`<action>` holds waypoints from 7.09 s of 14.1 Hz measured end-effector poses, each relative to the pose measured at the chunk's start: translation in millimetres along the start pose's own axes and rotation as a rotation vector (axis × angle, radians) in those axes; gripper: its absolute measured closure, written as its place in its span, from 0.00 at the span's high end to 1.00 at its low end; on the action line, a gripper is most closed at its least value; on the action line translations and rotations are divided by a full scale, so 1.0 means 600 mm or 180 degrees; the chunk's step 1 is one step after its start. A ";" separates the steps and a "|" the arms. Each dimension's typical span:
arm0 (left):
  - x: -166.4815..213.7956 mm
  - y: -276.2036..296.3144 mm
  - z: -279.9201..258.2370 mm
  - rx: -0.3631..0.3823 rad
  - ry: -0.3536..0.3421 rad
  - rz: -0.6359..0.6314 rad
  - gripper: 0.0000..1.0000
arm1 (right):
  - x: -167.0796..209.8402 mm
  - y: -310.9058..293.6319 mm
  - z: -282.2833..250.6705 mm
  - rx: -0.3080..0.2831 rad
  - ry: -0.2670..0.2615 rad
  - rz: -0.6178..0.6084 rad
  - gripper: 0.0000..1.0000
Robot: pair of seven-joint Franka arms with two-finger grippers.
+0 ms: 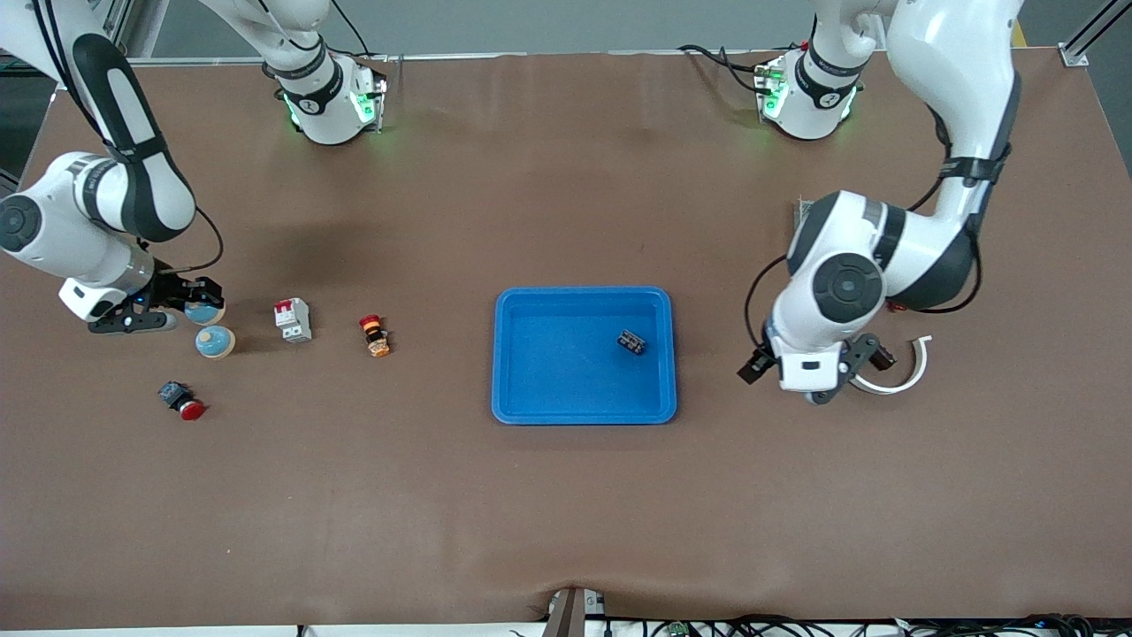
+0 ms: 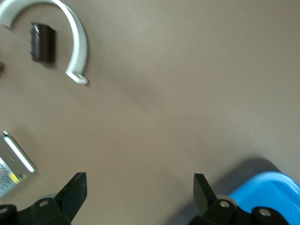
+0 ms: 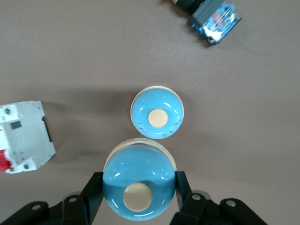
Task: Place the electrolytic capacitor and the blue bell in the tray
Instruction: 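Lift the bell toward the tray while the left gripper grasps another capacitor, then lower the bell and capacitor into the tray and open both grippers, then withdraw the left gripper while the right gripper grasps the second bell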
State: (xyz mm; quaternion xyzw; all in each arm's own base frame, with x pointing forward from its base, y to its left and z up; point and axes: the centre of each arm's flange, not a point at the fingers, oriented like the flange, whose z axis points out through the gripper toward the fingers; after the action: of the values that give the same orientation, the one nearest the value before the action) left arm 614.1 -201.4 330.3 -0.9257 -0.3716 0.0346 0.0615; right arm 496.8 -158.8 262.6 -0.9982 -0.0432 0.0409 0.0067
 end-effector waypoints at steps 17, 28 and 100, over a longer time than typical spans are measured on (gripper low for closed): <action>0.252 -0.272 0.150 0.0005 -0.0014 -0.0081 0.91 | 0.101 -0.409 -0.158 0.0163 0.0271 0.1096 0.67; 0.254 -0.277 0.253 -0.0002 -0.0158 -0.0109 0.72 | 0.070 -0.762 -0.135 0.0413 0.0416 0.1967 0.67; -0.086 0.155 -0.127 -0.0789 0.0120 -0.0373 1.00 | 0.312 -0.684 -0.100 -0.0161 0.0185 0.0393 1.00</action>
State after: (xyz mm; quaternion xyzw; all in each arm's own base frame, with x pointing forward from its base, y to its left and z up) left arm 649.0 -310.3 393.8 -0.9034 -0.4253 -0.0327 -0.0445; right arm 652.6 265.9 314.1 -0.9996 0.0177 0.0111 -0.0198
